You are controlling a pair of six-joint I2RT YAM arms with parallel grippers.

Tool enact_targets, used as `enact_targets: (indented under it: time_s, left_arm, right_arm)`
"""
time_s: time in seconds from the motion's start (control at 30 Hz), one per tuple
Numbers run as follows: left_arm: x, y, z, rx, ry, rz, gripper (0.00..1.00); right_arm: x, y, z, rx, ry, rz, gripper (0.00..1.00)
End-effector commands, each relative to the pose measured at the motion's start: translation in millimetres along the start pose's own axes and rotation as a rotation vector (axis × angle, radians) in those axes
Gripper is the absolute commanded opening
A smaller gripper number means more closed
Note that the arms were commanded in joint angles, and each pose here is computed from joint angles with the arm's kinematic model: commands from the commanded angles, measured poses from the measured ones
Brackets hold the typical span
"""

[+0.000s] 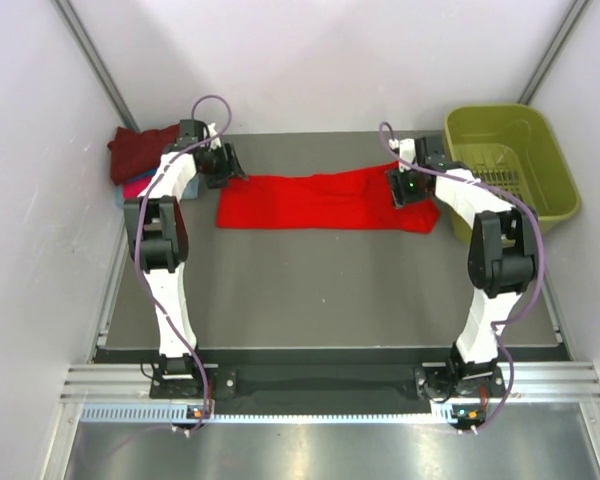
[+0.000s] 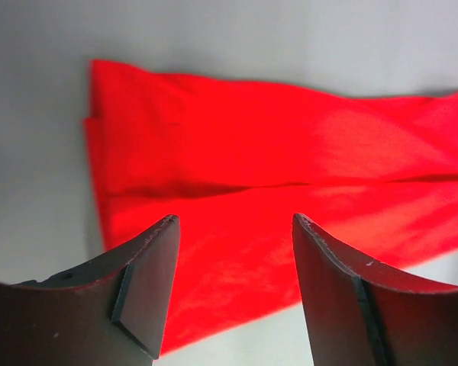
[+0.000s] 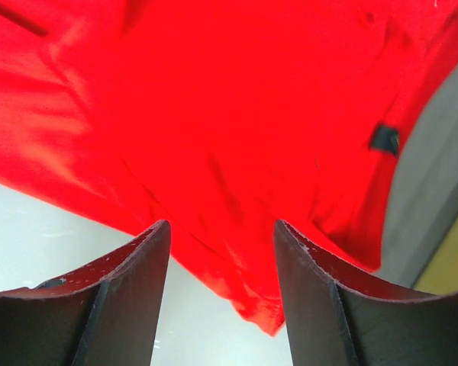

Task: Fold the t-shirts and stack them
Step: Fold the tshirt

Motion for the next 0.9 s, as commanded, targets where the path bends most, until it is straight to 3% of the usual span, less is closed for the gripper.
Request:
enact_targets:
  time_s: [0.0,0.37,0.47,0.53,0.57,0.6,0.63,0.67,0.87]
  left_arm:
    - [9.9,0.2,20.9,0.012,-0.059,0.007,0.66]
    - [18.8,17.5,55.3,0.02,-0.175,0.054,0.66]
    - [20.1,21.7,65.2,0.025,-0.215,0.061,0.56]
    - [21.2,25.7,67.0,0.034,-0.223,0.07,0.3]
    - [21.9,28.7,69.5,0.041,-0.229,0.077,0.11]
    - [21.5,30.0,71.2,0.043,-0.238,0.08,0.01]
    - [22.2,34.2,74.1,0.052,-0.248,0.091,0.0]
    - [21.4,35.3,75.0,0.059,-0.252,0.094,0.0]
    - [11.3,55.7,70.1,0.089,-0.252,0.142,0.0]
  right_arm:
    - [5.7,8.4,-25.6,-0.01,0.074,0.02,0.57]
    - [45.0,34.9,-33.3,0.007,0.054,0.098,0.57]
    - [57.4,40.0,-31.8,0.015,0.041,0.116,0.55]
    - [67.3,44.4,-33.3,0.02,0.039,0.133,0.46]
    - [69.9,44.7,-33.8,0.026,0.04,0.136,0.39]
    - [72.1,41.3,-34.9,0.032,0.042,0.13,0.33]
    - [76.5,43.4,-35.0,0.036,0.039,0.139,0.23]
    - [78.7,42.2,-35.5,0.046,0.042,0.138,0.21]
    - [86.2,30.5,-41.3,0.058,0.053,0.135,0.16]
Point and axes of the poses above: each gripper's point midway between its finger pads, its own x axis out along the fingers, its own z axis along the line the jaws close on, y = z × x, the point moved 1 cm from there along -x, back along the fingers, and after that the axes turned 2 degrees about -x, right-handed, at the moved point
